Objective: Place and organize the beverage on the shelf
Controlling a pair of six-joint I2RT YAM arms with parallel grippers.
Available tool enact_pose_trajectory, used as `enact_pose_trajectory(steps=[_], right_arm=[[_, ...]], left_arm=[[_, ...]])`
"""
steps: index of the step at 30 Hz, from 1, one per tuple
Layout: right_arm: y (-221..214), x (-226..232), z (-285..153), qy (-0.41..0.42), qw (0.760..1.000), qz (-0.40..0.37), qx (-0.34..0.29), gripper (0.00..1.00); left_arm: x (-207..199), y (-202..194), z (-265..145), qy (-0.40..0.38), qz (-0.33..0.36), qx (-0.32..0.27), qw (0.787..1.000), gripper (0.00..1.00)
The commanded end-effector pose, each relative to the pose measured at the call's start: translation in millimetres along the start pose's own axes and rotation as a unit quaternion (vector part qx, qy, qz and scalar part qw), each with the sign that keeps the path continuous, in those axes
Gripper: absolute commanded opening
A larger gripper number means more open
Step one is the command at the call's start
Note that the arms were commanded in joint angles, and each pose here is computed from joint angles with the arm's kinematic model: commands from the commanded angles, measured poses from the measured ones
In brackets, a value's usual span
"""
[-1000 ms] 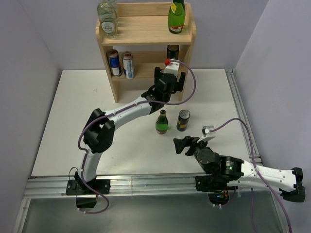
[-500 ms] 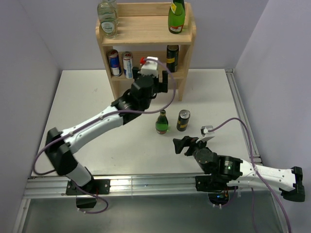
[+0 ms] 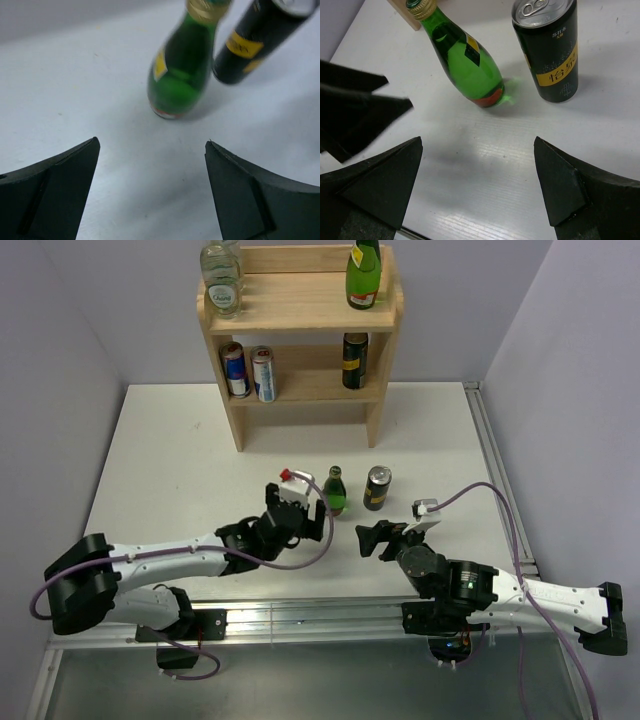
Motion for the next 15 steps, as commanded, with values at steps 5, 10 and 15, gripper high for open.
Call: enact_pose_trajectory(steps=[5, 10, 15], right_arm=[[5, 0, 1, -0.009, 1.000, 0.017, -0.018, 0.99], [5, 0, 1, -0.008, 1.000, 0.016, -0.018, 0.99], [4, 2, 2, -0.003, 1.000, 0.011, -0.014, 0.99]], left_arm=[[-45, -16, 14, -0.078, -0.048, -0.010, 0.996, 0.94], [-56, -27, 39, -0.072, -0.031, -0.010, 0.997, 0.93], [-57, -44, 68, -0.048, -0.012, -0.014, 0.999, 0.93]])
Point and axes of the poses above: each gripper's point midway between its finger pads, its own z axis out along the fingers, its own x axis along the line the jaws close on, y = z × x, the point moved 4 cm from there along -z, back along the fingers, and after that the axes turned 2 degrees about -z, right-handed, at the moved point
